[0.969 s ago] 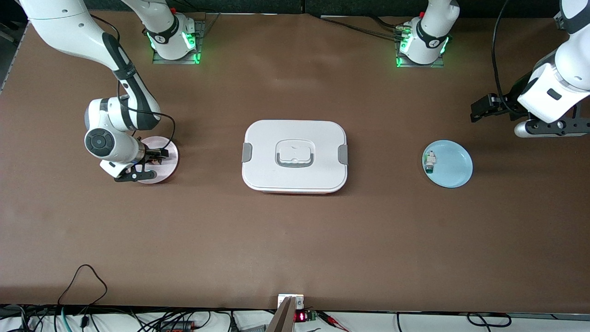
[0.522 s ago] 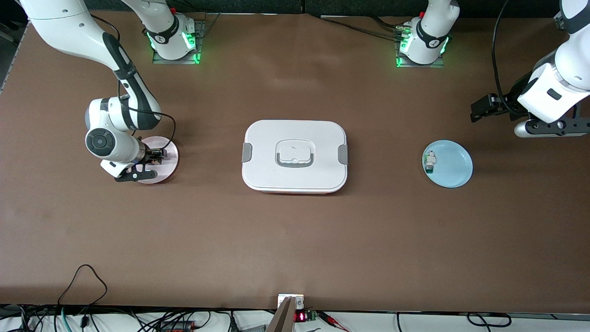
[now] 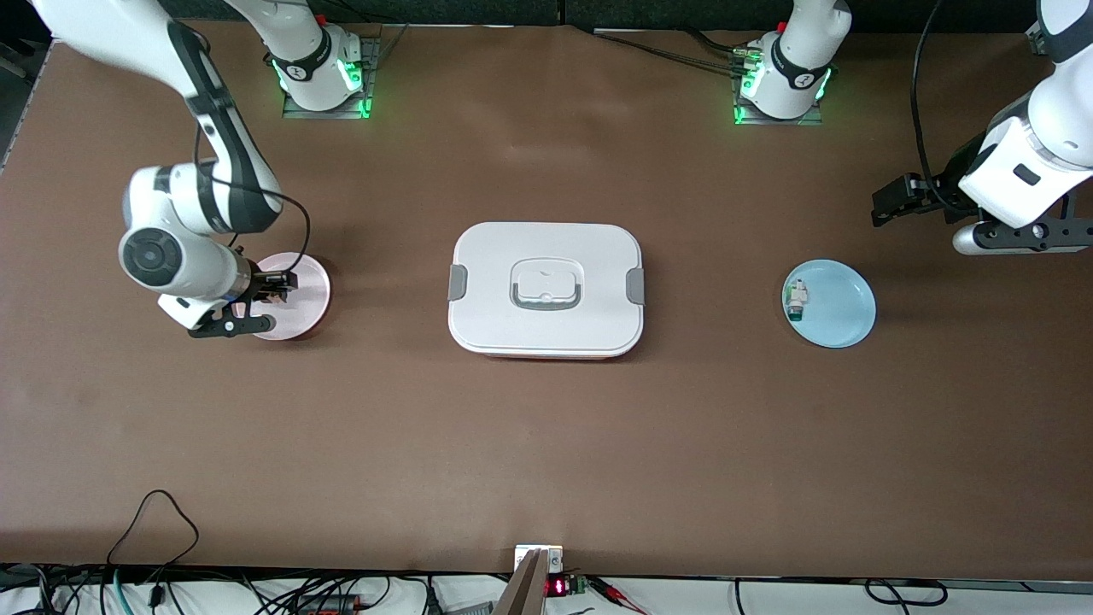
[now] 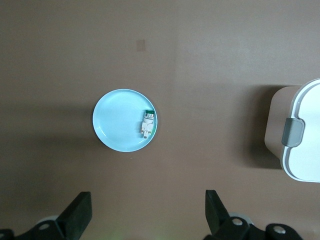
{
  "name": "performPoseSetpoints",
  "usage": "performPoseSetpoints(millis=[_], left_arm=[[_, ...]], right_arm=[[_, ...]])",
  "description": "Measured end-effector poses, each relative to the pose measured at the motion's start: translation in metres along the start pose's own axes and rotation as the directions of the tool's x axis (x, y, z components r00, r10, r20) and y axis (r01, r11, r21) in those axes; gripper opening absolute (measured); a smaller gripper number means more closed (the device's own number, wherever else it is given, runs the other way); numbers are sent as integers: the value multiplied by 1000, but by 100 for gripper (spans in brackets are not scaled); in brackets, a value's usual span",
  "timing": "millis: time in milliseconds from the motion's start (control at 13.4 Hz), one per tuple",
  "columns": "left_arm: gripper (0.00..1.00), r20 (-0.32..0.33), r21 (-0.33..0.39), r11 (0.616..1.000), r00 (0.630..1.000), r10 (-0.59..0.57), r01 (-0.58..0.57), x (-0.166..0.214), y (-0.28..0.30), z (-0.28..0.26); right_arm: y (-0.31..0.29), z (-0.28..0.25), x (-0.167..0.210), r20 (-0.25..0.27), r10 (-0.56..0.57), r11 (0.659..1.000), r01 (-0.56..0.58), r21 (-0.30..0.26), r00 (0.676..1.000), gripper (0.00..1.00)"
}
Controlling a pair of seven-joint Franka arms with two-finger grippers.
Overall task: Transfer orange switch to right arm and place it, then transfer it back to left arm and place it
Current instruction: 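Lift the switch with the right gripper toward the white box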
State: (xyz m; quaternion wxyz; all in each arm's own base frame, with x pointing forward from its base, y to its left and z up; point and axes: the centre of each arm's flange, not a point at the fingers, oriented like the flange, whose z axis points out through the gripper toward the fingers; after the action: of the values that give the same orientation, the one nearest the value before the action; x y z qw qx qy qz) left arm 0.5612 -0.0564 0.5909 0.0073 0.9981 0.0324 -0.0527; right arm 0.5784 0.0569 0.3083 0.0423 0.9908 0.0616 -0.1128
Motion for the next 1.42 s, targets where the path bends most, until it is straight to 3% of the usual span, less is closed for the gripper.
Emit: performPoseSetpoints(millis=[298,596,820,969,1193,1416], left_arm=[[100,0,0,1000,1000,10,-10,0,0,0],[100,0,0,1000,1000,13,-13,0,-1,0],[100,2,0,1000,1000,13,-13,0,-1,0],[100,4,-3,1000,1000,13,-13,0,-1,0],[100,7,-14,1000,1000,10,-10,0,-1,0],[100,33,-99,995,999,-10,14,0,-7,2]], right_arm=[[-37,-136,-17,-83,-43,999,45,21,996,73],[-70,-201,-21,-179,-114,990,126,57,977,73],[-112,-237,-29,-251,-212,962,246,115,945,73],[-139,-254,-36,-302,-347,913,394,109,888,73],[-172,-268,-40,-409,-483,811,571,123,774,73],[-195,-274,-41,-516,-575,665,730,157,635,73]])
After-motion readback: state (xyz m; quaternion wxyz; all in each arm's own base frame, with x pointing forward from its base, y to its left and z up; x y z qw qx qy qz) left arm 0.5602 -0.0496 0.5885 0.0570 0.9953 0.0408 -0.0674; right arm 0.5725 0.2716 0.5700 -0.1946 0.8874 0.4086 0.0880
